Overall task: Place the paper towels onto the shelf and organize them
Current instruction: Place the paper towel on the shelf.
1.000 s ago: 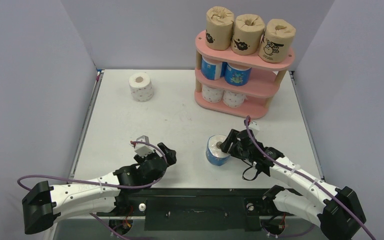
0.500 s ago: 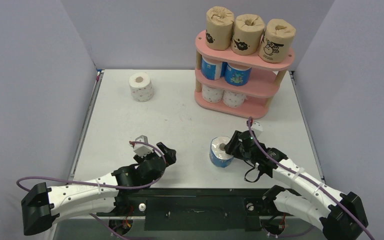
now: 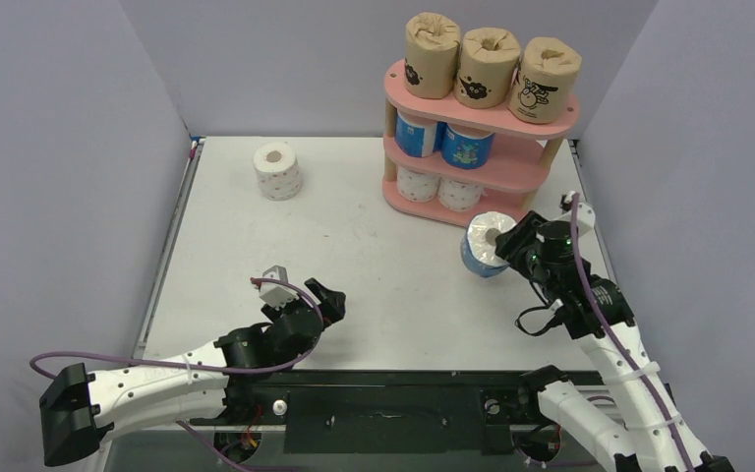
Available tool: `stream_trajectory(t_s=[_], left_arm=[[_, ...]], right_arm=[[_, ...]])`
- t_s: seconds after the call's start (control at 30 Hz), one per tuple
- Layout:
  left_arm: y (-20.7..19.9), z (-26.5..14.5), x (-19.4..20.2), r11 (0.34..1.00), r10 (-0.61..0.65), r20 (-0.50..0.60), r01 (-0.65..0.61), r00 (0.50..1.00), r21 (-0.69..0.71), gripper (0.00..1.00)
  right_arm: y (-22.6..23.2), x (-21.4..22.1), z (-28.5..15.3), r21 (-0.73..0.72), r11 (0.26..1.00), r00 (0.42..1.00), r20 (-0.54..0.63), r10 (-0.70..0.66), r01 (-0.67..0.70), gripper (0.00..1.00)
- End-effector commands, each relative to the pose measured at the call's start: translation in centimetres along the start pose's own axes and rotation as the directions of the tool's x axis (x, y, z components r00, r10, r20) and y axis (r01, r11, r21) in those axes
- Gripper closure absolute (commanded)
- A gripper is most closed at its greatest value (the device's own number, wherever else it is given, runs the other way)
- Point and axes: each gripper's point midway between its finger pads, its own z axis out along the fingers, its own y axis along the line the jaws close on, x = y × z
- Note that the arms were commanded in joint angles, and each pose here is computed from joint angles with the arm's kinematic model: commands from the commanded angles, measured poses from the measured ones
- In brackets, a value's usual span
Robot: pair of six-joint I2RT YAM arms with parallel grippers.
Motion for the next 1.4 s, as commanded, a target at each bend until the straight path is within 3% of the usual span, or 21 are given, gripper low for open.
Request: stream_trajectory(t_s=[0.0,0.3,0.6,0.83,1.37], left_arm=[[-0.7,-0.1,-0.4,0.999,-0.036,0.015,0.036,0.999,0.020,0.06],[-0.8,-0.4,-0.4,0.999,-0.037,0.001,0.037,0.999,0.031,0.06],[-1.3,-1.2,-1.5,0.998,-0.034,0.008,0.033,0.999,0.048,0.06],[-0.4,-1.0,-0.8,0.998,-0.048,-0.002,0.048,0.999,0.040,0.06],[0.4,-1.1,-0.9,0.999,-0.050,0.005,0.050,0.999,0.022,0.05]], right_arm=[[-0.8,-5.3,-1.7,0.046,0.998,0.991,0.128,0.039,-0.045,0.63],[-1.2,-10.9,-1.1,0.085,0.977,0.955,0.244,0.172,-0.198,0.63],[-0.1,-15.5,0.7,0.017,0.949,0.900,0.321,0.294,-0.316,0.63],[1.6,-18.7,1.8,-0.012,0.945,0.887,0.341,0.311,-0.327,0.64],[1.7,-21.1,5.5,0.014,0.931,0.871,0.359,0.336,-0.365,0.65]])
